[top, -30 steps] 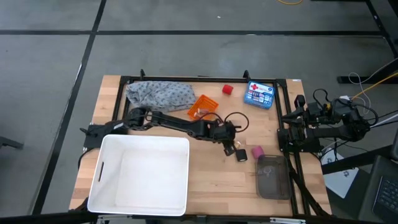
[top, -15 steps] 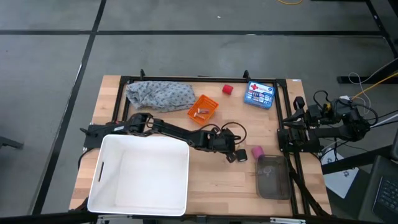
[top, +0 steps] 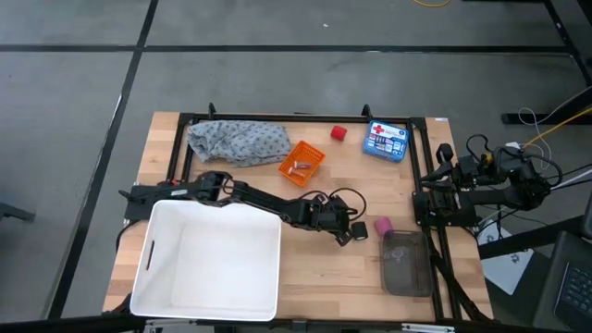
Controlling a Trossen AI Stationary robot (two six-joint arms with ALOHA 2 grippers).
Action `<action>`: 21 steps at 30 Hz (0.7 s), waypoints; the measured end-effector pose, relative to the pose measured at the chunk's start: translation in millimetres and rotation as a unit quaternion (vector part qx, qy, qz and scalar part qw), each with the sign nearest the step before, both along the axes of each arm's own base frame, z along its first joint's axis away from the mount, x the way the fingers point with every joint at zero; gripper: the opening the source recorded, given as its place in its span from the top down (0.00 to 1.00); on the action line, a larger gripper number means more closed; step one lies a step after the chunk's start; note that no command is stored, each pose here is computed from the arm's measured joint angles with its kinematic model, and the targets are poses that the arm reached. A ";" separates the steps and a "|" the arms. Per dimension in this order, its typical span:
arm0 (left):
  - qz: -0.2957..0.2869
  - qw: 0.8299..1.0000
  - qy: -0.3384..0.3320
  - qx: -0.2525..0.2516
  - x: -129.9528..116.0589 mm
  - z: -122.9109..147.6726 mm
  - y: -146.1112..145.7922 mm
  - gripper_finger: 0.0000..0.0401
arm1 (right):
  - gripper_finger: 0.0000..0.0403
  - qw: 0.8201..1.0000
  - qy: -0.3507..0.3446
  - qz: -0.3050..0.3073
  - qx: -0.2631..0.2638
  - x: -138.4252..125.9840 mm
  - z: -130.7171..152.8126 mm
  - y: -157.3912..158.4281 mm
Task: Pick & place medical supplies in basket/bin
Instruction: Put the yellow pill bottle into the orange bin
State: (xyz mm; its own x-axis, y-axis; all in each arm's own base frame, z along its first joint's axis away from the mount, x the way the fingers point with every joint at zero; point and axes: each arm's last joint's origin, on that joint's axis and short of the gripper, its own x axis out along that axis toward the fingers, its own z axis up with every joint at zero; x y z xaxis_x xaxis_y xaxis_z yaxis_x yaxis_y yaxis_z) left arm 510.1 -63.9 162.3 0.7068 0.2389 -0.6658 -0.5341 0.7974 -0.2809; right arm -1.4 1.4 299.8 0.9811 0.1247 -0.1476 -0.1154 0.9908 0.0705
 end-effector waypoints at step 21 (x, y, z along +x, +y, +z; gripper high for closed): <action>-0.082 0.993 0.025 0.078 3.6 -5.5 10.1 0.47 | 0.87 1.000 0.000 -0.001 0.000 0.0 0.0 -0.1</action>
